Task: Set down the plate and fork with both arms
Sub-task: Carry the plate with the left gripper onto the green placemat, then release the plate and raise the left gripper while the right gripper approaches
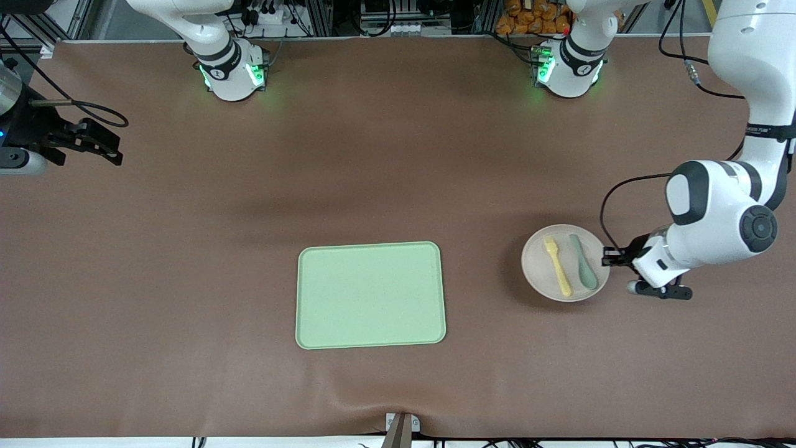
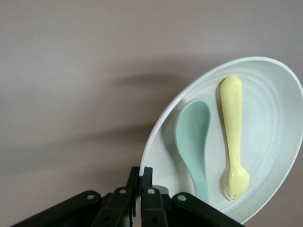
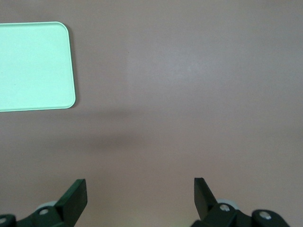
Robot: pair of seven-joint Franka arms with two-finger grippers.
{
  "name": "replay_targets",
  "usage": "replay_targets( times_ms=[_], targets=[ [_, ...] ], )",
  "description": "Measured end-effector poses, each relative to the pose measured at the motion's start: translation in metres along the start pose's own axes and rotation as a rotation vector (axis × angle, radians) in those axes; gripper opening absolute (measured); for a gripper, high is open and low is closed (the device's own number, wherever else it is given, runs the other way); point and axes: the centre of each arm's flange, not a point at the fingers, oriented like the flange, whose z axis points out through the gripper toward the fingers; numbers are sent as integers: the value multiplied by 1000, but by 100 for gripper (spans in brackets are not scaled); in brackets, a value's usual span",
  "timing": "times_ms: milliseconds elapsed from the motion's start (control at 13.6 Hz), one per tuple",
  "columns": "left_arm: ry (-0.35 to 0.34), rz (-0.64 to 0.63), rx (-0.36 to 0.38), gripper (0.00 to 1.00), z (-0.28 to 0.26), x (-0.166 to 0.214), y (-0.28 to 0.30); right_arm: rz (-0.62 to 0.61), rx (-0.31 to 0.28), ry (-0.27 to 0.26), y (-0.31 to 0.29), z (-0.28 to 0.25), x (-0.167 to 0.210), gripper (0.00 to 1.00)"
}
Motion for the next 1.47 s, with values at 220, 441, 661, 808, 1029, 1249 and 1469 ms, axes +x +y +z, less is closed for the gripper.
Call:
replay_targets(
  times_ms=[220, 441, 661, 808, 1029, 1249, 1469],
  targets=[
    [1, 8, -50, 5, 7, 15, 94, 11, 9, -1, 6, 0, 0, 100],
    [-20, -43, -80, 5, 40, 28, 195, 17, 13, -1, 8, 0, 0, 100],
    [-23, -80, -114, 5, 83, 38, 274, 15, 14, -2, 7, 0, 0, 100],
    [17, -93, -135, 5, 108, 42, 306, 15, 15, -2, 7, 0, 0, 100],
    [78, -106, -129, 5, 145, 43, 328, 15, 15, -3, 7, 1, 1, 100],
    [76, -97, -123, 5, 164, 37, 339, 10, 15, -3, 4, 2, 2, 100],
    [65, -96, -119, 5, 173, 35, 339, 0, 14, -8, -1, 6, 4, 100]
  ],
)
